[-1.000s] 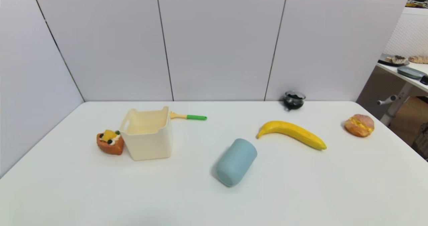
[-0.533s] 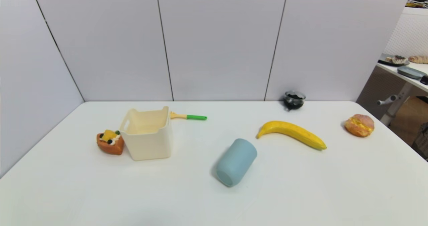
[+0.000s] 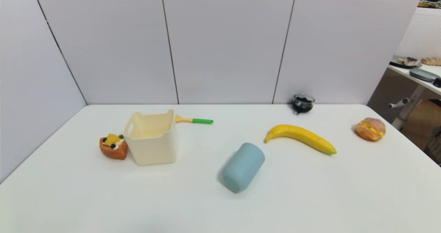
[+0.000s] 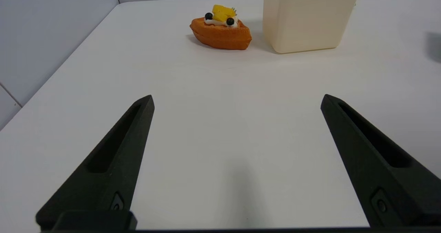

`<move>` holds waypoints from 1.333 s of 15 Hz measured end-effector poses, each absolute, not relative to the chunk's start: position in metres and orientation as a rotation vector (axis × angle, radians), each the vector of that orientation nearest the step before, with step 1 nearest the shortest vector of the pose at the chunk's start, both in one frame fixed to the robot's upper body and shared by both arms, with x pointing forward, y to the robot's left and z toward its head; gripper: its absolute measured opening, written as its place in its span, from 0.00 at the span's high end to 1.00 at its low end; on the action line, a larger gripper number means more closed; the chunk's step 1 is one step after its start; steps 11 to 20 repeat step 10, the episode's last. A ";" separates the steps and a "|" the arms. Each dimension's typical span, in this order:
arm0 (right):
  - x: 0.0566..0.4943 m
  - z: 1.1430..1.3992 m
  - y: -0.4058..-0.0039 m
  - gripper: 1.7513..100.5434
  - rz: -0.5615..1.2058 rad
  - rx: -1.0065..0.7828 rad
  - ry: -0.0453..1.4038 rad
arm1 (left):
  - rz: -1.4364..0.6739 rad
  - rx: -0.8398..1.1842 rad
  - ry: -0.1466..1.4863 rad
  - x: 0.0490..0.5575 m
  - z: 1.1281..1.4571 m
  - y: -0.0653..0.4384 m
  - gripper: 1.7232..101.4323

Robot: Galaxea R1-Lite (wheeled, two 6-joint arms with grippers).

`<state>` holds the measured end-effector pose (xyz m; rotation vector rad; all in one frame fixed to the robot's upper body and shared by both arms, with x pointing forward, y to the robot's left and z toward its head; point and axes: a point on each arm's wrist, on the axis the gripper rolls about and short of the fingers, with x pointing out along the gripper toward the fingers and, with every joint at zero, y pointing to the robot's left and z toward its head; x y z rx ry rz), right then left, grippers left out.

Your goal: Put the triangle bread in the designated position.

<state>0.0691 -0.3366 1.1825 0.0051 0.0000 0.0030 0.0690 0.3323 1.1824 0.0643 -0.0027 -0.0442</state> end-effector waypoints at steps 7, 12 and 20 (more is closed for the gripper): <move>0.069 1.182 -0.337 0.03 0.003 0.006 0.000 | -0.045 0.064 -0.002 0.069 1.182 0.332 0.04; 0.069 1.183 -0.337 0.03 0.003 0.005 0.000 | -0.045 0.064 -0.003 0.069 1.182 0.332 0.04; 0.069 1.183 -0.337 0.03 0.003 0.005 0.000 | -0.045 0.064 -0.003 0.069 1.182 0.332 0.04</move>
